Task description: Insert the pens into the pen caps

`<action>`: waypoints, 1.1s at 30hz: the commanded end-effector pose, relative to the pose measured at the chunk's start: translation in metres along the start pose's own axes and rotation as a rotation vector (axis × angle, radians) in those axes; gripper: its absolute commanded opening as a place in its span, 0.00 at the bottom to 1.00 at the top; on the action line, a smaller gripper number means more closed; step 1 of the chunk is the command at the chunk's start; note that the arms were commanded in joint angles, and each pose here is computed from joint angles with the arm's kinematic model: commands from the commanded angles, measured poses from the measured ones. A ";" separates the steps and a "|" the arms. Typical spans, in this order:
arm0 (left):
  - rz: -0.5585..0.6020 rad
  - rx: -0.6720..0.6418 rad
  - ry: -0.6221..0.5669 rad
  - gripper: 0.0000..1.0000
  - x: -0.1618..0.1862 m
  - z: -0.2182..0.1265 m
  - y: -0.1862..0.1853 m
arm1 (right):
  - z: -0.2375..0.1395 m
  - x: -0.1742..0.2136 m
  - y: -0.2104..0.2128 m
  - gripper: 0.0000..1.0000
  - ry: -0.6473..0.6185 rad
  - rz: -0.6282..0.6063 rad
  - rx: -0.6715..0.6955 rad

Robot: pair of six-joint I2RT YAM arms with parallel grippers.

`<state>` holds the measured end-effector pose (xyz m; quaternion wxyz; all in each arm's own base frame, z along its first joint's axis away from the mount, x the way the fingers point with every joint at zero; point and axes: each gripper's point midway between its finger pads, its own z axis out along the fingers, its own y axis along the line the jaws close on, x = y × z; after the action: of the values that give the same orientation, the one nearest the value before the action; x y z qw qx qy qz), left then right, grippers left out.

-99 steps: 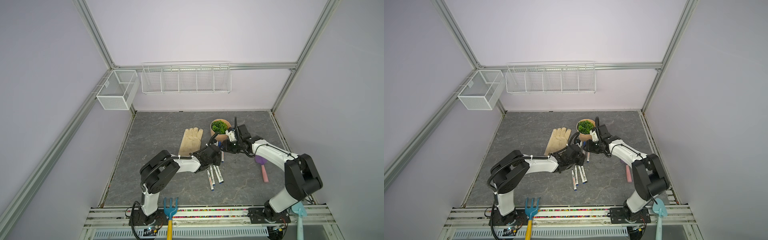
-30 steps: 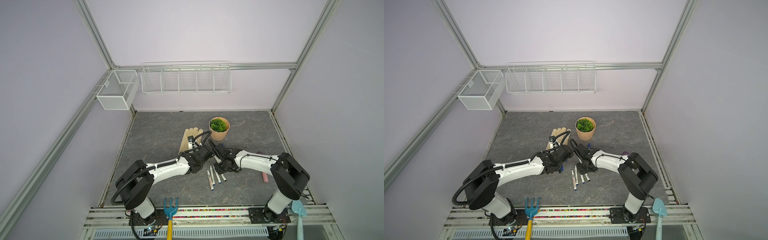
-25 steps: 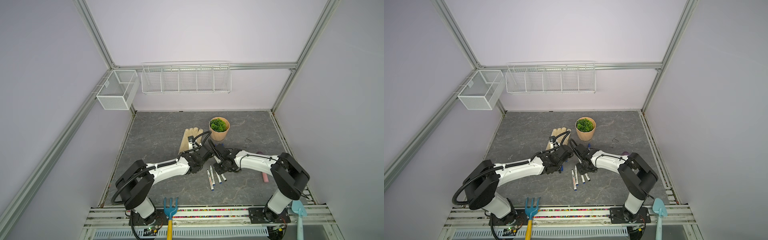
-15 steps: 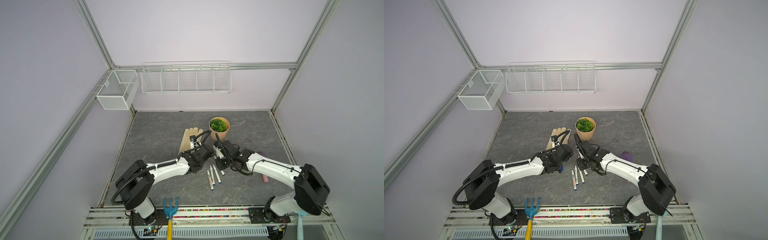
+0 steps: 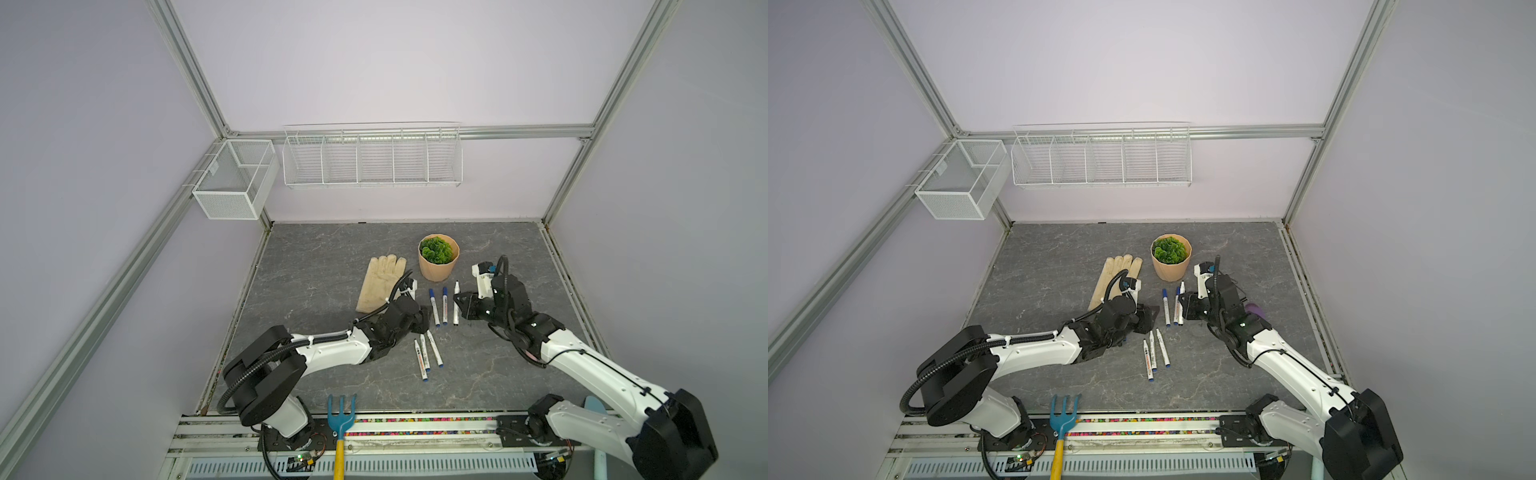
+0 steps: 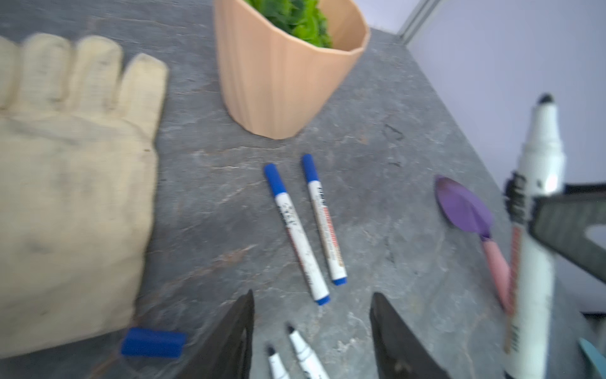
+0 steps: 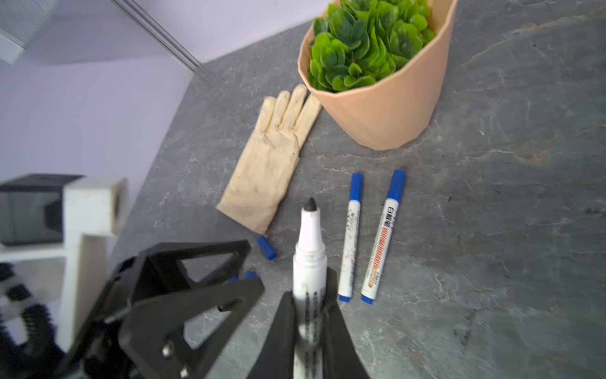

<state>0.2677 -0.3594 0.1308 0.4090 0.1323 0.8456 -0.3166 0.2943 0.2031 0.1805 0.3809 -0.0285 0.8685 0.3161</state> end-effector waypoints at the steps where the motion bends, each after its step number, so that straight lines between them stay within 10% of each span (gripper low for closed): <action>1: 0.089 0.232 -0.035 0.65 -0.014 -0.005 -0.053 | -0.003 -0.010 0.020 0.06 -0.022 0.031 -0.107; 21: 0.159 0.284 0.006 0.66 -0.008 0.004 -0.075 | 0.005 0.004 0.023 0.06 0.042 0.033 -0.141; 33: -0.082 -0.163 0.005 0.73 -0.020 0.014 0.050 | 0.013 0.022 -0.005 0.08 0.121 0.008 0.002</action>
<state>0.2953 -0.3490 0.1224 0.4083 0.1106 0.8544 -0.3016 0.2881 0.2148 0.1587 0.3276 -0.0409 0.8824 0.3352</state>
